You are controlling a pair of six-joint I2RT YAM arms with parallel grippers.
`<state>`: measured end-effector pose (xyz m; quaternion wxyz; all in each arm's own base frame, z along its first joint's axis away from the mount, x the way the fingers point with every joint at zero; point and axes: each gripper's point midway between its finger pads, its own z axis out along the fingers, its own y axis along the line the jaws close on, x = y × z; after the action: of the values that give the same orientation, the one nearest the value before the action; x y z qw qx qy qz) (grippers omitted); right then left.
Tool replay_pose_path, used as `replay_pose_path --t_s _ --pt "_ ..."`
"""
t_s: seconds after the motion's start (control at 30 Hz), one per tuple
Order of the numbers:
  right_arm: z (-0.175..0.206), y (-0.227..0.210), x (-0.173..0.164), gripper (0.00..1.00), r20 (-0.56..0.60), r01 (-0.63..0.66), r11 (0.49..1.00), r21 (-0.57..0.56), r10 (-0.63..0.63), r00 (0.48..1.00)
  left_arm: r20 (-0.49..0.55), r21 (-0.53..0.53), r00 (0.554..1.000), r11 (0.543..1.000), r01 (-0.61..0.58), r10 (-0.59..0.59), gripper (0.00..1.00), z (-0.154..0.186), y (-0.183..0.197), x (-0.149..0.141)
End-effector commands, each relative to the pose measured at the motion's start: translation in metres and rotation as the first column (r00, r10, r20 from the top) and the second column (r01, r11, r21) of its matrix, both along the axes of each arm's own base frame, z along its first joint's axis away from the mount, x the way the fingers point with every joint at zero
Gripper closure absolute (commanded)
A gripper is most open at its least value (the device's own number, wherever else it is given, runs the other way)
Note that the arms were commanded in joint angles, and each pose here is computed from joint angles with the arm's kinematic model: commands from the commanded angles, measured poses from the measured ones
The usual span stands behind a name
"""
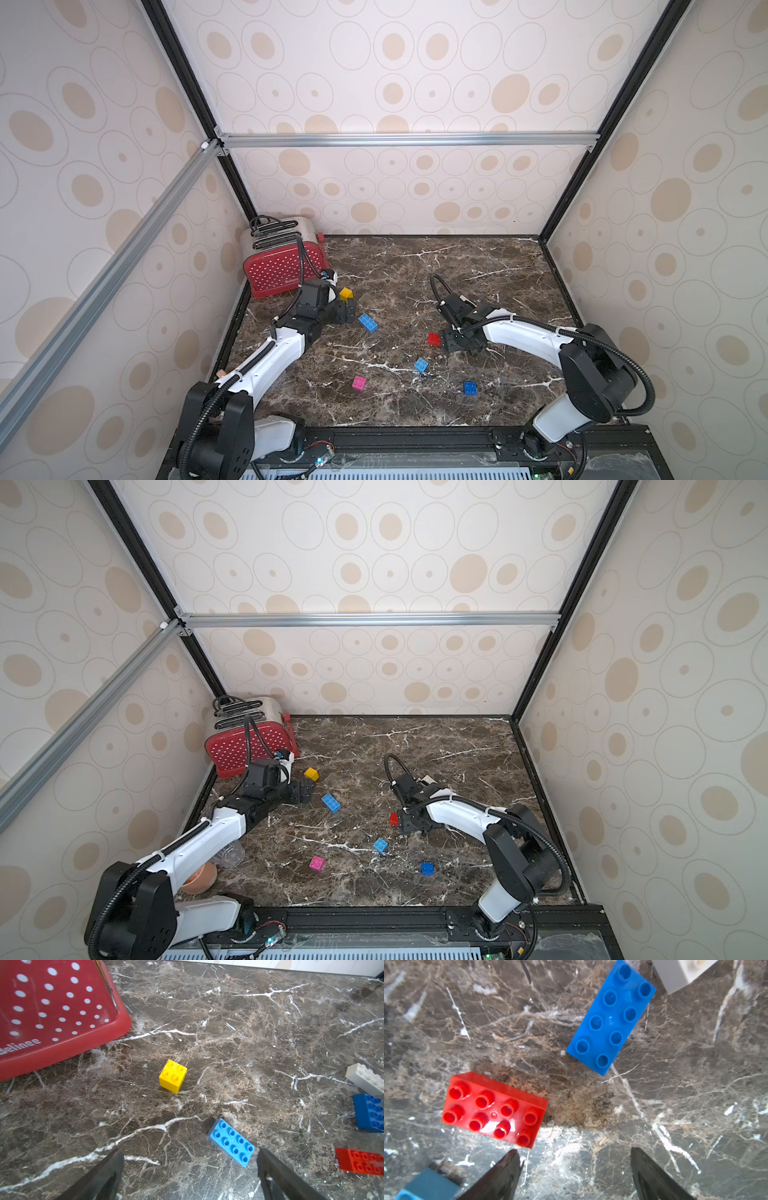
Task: Assemble a carrot with lego
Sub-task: Adjust the lego brick at the center of the board, then pick up the lego brick from the center of the board.
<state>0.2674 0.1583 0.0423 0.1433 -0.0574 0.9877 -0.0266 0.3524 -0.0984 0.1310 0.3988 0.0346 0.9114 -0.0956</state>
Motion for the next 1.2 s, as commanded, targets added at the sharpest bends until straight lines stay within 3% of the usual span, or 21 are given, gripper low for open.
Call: replay_pose_path --t_s 0.0,0.17,0.3,0.53,0.83,1.17 --pt "0.000 -0.002 -0.007 0.14 -0.027 0.016 1.000 0.002 -0.016 1.000 0.011 0.009 1.000 1.000 -0.002 0.002 0.01 0.008 -0.004 0.006" --pt "0.004 0.007 -0.025 0.15 -0.098 0.034 0.996 0.084 -0.025 0.995 0.010 -0.005 1.000 1.000 0.009 -0.009 0.01 0.013 -0.009 0.006" --pt "0.004 0.005 -0.062 0.22 -0.199 0.123 0.979 0.166 -0.089 0.976 -0.001 -0.006 1.000 1.000 0.029 -0.029 0.01 0.018 -0.016 0.004" --pt "-0.005 -0.007 -0.108 0.27 -0.239 0.154 0.979 0.134 -0.119 0.964 -0.007 -0.001 0.998 0.998 0.056 -0.056 0.01 0.020 -0.028 -0.006" --pt "-0.017 -0.022 -0.123 0.32 -0.196 0.228 0.970 0.079 -0.209 0.958 -0.023 -0.011 0.998 0.998 0.063 -0.063 0.01 0.016 -0.031 -0.016" --pt "-0.019 -0.018 -0.114 0.38 -0.128 0.216 0.971 0.101 -0.202 0.971 -0.022 0.000 0.998 0.998 0.060 -0.060 0.01 0.016 -0.028 -0.020"
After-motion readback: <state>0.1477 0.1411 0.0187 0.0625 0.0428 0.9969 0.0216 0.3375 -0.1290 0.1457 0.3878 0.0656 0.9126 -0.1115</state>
